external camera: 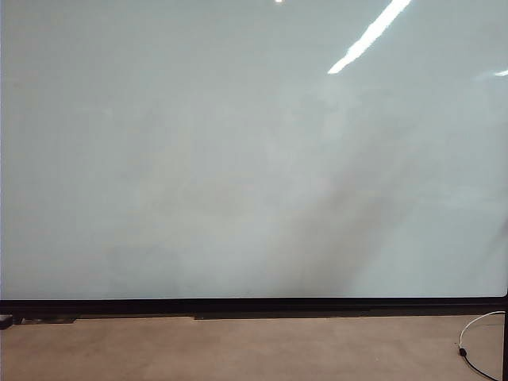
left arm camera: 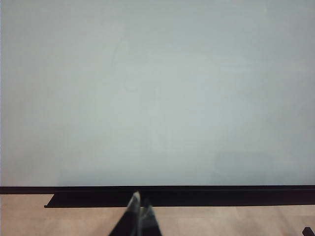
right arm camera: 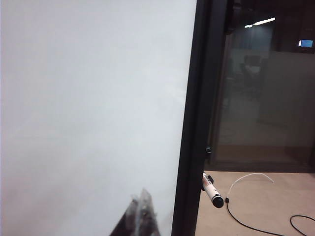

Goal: Pick up the pen on the shelf to the right of the whiteboard and draw a check mark.

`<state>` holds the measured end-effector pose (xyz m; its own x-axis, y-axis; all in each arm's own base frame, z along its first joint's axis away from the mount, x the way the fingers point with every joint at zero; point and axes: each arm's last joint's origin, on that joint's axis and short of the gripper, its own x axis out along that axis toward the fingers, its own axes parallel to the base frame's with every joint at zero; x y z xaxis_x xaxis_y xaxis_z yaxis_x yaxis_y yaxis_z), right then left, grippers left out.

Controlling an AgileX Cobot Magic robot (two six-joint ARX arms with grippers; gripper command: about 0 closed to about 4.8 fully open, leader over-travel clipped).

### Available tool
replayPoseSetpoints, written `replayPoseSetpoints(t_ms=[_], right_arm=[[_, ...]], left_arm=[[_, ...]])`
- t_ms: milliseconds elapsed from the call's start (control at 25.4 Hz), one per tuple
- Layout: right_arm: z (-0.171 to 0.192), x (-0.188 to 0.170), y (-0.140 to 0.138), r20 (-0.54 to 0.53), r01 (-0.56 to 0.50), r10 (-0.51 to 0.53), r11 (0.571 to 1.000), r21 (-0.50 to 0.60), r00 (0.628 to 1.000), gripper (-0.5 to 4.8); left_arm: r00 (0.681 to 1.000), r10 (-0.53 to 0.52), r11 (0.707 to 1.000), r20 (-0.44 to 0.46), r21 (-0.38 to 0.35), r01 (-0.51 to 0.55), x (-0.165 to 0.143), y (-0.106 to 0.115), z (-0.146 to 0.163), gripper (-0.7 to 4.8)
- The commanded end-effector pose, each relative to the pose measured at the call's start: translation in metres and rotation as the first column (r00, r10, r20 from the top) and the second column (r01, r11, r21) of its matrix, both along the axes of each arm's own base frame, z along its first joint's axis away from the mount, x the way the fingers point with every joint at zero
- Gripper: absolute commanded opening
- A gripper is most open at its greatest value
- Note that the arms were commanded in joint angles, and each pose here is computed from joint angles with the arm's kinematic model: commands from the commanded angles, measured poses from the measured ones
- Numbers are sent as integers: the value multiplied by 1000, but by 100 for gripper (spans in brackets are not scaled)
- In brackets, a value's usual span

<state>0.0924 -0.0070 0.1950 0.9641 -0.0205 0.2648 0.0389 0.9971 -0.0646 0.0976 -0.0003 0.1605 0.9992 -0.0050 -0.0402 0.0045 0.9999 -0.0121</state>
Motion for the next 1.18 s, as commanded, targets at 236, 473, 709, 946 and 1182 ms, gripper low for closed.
replayPoseSetpoints(t_ms=[236,473,709,946,1182], right_arm=[[11,-3,0,10,13,-13,1000,5,1000,-6],[10,2,-3,-87,78,-76,997,21,993,-6],[7,13,-4,-139,77,-74,997,13,987,-5],[6,28,-5,-148,83,-85,996,-16,985,1],[6,37,-6,-139,82,-84,996,-17,987,2]], left_arm=[[1000,-1,1000,15,4,0,0,0,2,-4],[1000,-1,1000,15,4,0,0,0,2,-4],[1000,-1,1000,15,4,0,0,0,2,-4],[1000,-1,1000,15,4,0,0,0,2,-4],[1000,-1,1000,15,4,1,0,0,2,-4]])
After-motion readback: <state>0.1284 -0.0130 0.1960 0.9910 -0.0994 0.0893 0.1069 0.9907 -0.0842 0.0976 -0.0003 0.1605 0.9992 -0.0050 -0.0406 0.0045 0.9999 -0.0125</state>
